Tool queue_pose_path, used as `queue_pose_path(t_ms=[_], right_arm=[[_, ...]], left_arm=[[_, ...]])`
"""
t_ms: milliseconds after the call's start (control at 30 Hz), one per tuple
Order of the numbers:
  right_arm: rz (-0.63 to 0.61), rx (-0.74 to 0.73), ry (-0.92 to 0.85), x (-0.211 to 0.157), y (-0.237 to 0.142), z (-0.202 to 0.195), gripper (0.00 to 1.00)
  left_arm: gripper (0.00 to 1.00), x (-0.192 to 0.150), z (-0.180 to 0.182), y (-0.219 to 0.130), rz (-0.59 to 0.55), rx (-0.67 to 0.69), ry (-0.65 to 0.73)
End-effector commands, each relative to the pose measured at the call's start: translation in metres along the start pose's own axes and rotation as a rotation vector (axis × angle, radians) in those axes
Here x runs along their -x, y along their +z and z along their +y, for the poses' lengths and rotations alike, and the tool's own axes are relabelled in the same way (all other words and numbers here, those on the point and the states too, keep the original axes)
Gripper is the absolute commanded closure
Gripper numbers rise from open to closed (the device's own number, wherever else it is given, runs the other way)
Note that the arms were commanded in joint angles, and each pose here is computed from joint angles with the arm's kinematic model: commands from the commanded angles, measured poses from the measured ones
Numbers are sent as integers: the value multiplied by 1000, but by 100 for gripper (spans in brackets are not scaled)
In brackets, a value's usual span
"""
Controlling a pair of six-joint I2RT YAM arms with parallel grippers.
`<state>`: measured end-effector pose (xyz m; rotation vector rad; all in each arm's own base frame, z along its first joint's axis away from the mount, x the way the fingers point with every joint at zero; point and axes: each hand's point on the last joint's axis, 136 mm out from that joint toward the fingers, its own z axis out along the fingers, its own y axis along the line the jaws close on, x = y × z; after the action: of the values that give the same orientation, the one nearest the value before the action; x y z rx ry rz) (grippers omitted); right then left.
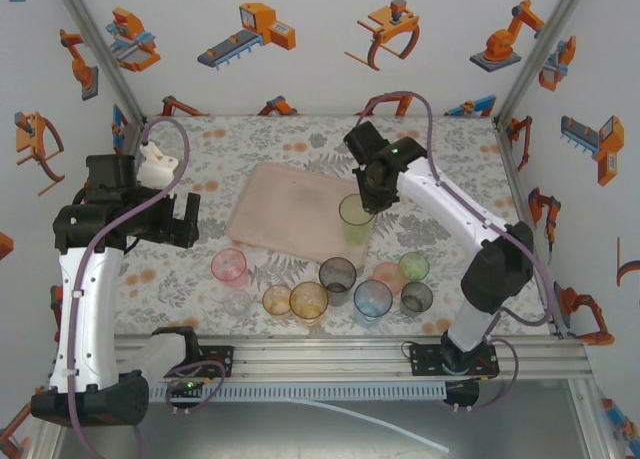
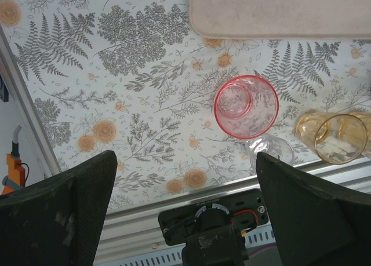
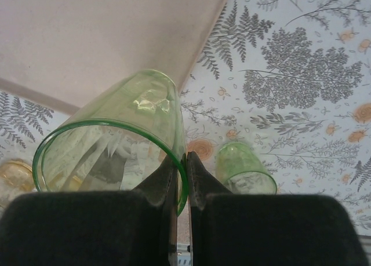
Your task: Place the glasses into the tray
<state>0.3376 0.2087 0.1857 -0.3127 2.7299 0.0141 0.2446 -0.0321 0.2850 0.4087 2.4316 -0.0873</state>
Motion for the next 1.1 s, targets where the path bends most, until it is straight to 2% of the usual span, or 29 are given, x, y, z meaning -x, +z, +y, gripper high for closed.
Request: queue_pose_path(t_ms=[0, 567, 967, 1067], right_arm=[[-35, -15, 38, 7, 5, 7, 100], [0, -25, 81, -25, 28, 10, 100], [11, -35, 86, -31, 32, 7, 100], [8, -40, 87, -30, 32, 7, 96]], left_arm=[[3, 8, -3, -6, -35, -16, -11], [3, 4, -6, -3, -27, -30, -13], [3, 1, -7, -3, -26, -27, -14], [3, 1, -7, -4, -27, -26, -13]])
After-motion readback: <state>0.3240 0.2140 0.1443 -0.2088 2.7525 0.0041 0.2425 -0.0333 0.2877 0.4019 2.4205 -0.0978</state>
